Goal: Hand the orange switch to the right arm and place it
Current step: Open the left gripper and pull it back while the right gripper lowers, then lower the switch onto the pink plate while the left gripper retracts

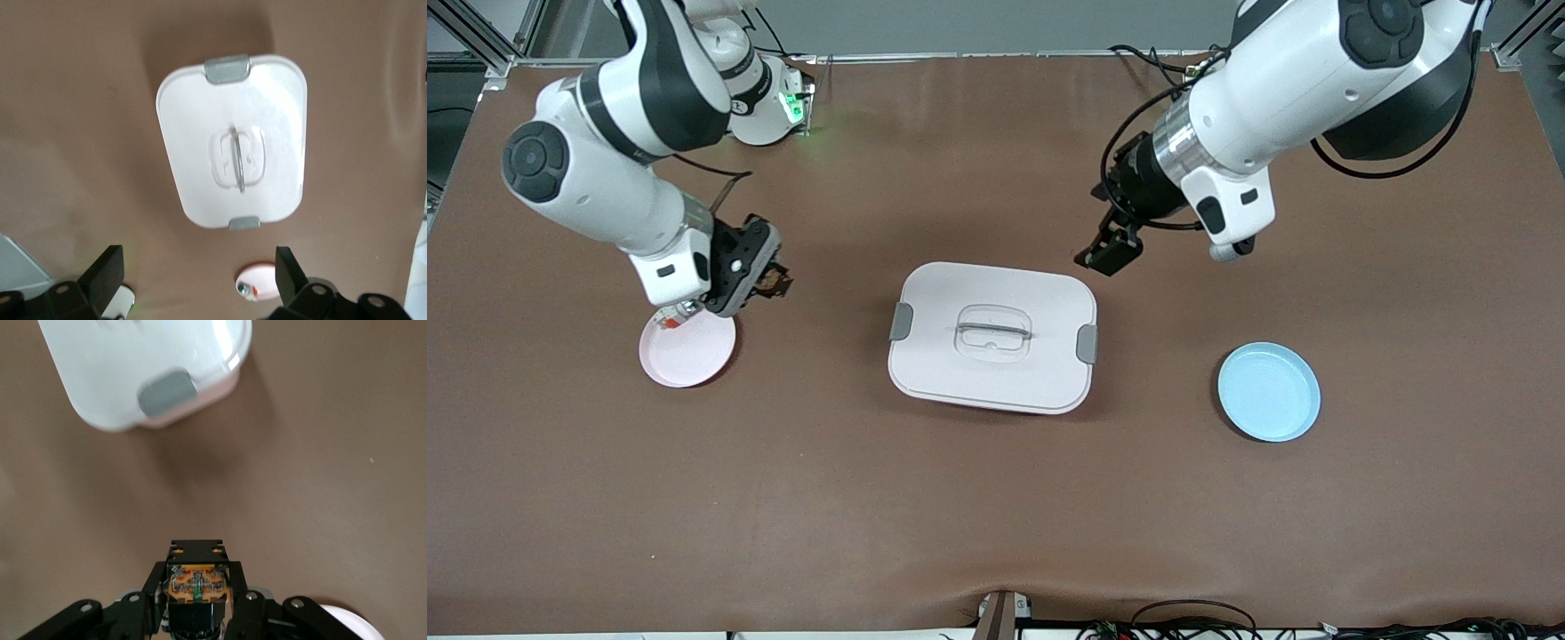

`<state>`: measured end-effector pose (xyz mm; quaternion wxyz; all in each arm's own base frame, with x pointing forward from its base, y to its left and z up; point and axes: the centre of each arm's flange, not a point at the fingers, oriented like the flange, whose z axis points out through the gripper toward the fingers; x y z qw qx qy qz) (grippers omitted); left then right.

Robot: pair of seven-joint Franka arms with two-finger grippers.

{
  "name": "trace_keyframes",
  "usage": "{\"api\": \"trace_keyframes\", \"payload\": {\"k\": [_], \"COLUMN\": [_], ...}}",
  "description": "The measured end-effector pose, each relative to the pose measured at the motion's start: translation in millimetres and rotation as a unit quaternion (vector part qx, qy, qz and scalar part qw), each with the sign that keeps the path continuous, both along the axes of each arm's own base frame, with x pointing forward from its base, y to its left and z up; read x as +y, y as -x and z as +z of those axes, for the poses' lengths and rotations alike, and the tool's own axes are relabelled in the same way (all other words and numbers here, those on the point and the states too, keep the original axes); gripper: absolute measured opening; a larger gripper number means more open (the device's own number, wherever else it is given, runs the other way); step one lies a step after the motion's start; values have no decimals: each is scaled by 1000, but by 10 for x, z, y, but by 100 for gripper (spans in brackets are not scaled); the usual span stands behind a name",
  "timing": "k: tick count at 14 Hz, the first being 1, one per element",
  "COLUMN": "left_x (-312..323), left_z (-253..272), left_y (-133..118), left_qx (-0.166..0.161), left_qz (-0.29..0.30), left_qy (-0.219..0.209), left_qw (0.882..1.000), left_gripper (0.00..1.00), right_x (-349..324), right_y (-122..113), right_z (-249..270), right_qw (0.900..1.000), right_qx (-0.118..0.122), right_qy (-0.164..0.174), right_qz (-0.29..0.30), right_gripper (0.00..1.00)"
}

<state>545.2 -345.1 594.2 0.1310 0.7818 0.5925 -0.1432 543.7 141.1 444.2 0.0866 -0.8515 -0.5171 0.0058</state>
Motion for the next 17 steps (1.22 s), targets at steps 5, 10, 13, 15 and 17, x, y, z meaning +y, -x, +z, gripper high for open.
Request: {"api": "trace_keyframes", "payload": {"k": [5, 10, 13, 15, 17], "left_x": [332, 653, 939, 1107, 1282], "left_z": [-396, -686, -680, -626, -603], "left_y": [-162, -252, -254, -193, -134], "left_qx": [12, 9, -30, -68, -101], "left_qz": [-11, -70, -163, -260, -358], "left_qy": [-29, -39, -42, -47, -52], "left_qw": [999, 997, 985, 962, 927], "left_gripper": [100, 100, 100, 100, 100], "right_x": [-620, -1392, -1423, -1432, -1510], "right_y": [26, 136, 153, 150, 149], "right_z": [-575, -1043, -1120, -1230, -1412], "right_qw": [996, 982, 975, 970, 967], "right_qx": [-34, -82, -94, -102, -112], "right_qy": [21, 59, 82, 94, 102], "right_qz": [82, 159, 183, 198, 204], "right_gripper": [41, 41, 41, 41, 41]}}
